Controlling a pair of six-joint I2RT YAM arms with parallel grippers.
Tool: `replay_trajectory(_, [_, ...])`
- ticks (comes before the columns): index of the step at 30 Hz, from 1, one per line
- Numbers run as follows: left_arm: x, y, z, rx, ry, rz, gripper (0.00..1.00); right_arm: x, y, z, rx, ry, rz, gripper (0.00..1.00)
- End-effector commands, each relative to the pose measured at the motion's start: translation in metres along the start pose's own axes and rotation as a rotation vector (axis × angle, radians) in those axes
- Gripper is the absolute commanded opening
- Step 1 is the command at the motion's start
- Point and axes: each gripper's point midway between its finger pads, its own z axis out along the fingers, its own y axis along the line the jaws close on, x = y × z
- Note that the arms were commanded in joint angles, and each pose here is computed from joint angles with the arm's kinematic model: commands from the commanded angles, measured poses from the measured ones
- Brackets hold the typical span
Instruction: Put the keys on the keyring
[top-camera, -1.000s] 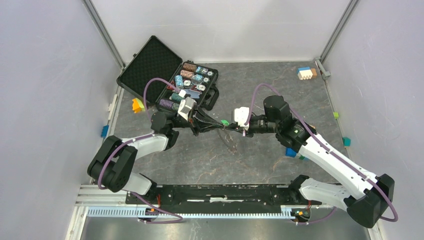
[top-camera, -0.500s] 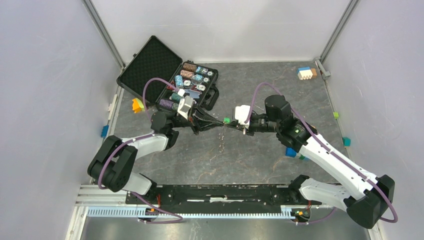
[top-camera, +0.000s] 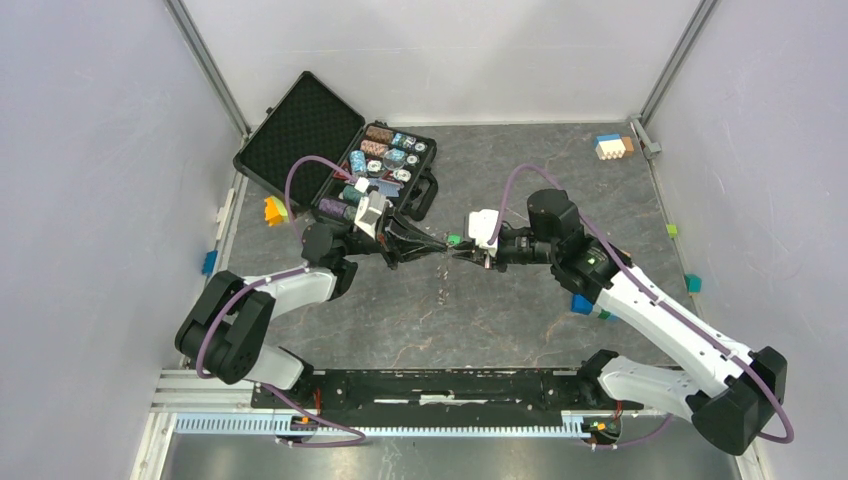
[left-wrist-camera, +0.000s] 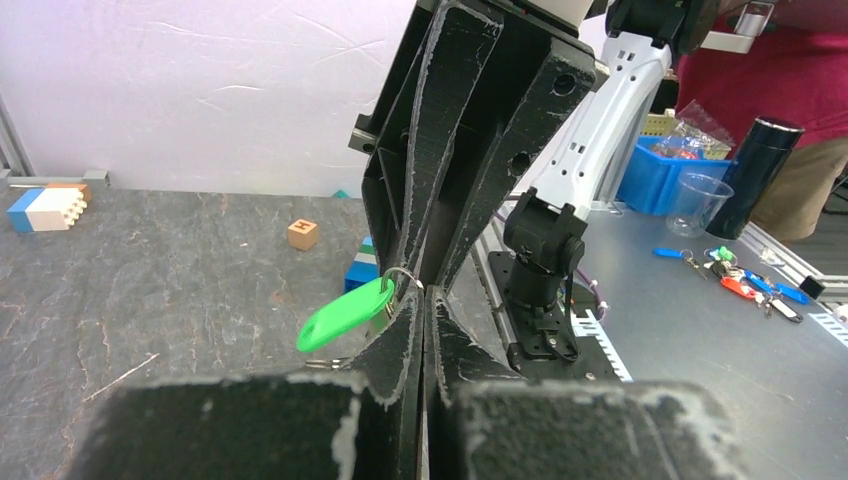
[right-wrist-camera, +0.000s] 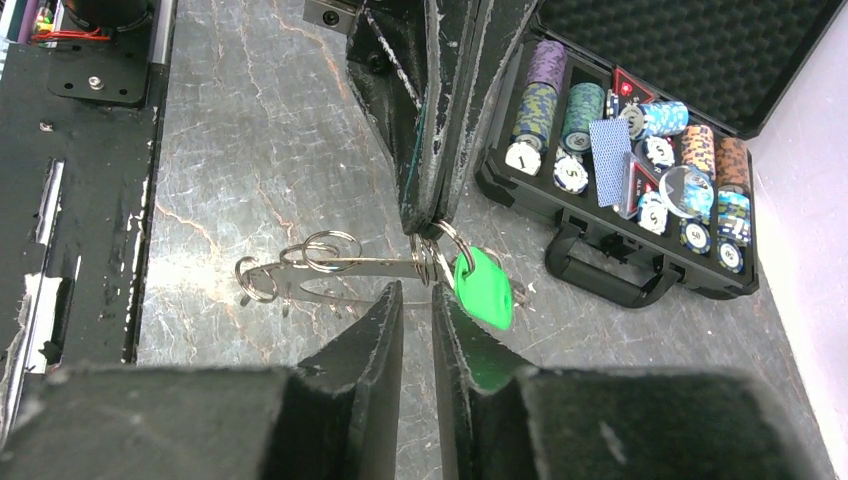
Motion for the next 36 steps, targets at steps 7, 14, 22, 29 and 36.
replay_trajectory(7, [-0.009, -0.015, 0.004, 0.075, -0.008, 0.051, 0.02, -0.015, -0.005, 0.003, -0.014, -0.05, -0.019, 0.24])
replay_trajectory(14, [-0.006, -0.013, 0.005, 0.079, -0.002, 0.043, 0.02, -0.02, 0.006, 0.005, -0.085, -0.084, -0.028, 0.24])
replay_trajectory(22, [-0.006, -0.012, 0.005, 0.077, -0.003, 0.045, 0.02, -0.021, 0.012, 0.006, -0.114, -0.1, -0.026, 0.19])
replay_trajectory(29, [-0.008, -0.013, 0.006, 0.075, -0.007, 0.047, 0.02, -0.019, 0.007, 0.008, -0.091, -0.093, -0.009, 0.09])
replay_trajectory(36, [-0.007, -0.013, 0.005, 0.075, -0.007, 0.049, 0.02, -0.016, -0.007, 0.007, -0.016, -0.063, 0.005, 0.0])
